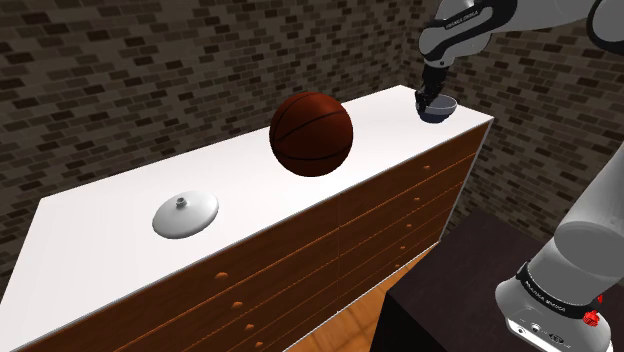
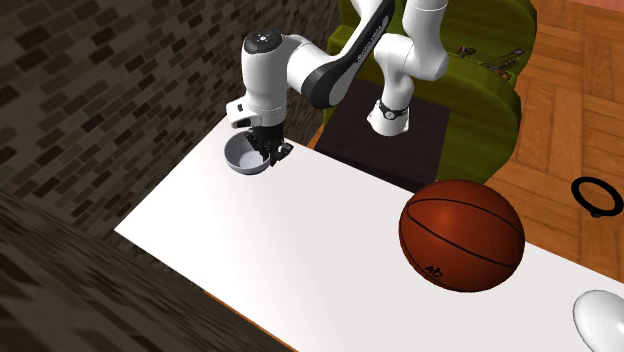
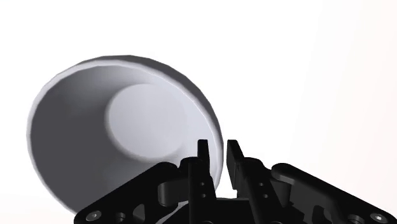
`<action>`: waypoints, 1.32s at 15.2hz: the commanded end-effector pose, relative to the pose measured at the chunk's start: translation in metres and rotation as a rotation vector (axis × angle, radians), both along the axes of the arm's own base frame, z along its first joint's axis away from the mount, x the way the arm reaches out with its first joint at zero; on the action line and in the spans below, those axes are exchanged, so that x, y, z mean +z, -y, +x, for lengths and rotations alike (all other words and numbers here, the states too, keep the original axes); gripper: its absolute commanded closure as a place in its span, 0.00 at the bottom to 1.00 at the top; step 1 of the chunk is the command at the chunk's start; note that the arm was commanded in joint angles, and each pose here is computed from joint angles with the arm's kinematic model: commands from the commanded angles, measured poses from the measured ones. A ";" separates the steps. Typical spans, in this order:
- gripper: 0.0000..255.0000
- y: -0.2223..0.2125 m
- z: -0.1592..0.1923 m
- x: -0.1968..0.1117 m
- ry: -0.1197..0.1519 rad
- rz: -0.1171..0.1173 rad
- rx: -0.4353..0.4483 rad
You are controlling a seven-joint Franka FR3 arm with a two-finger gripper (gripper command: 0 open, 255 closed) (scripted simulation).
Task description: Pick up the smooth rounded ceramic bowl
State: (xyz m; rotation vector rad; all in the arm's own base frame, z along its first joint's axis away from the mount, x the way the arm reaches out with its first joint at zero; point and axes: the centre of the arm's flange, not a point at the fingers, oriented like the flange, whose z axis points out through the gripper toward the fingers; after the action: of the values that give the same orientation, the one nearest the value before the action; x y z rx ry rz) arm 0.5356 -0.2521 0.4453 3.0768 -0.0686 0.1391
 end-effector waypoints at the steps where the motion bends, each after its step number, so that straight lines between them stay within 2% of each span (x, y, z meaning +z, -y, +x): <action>1: 1.00 0.000 0.000 0.000 0.000 0.000 0.000; 7: 1.00 0.001 0.000 0.001 0.000 0.000 0.000; 20: 1.00 0.001 0.000 0.069 0.000 0.000 0.000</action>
State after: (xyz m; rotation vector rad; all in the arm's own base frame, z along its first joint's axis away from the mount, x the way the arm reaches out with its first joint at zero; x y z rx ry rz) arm 0.5364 -0.2525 0.5091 3.0769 -0.0686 0.1391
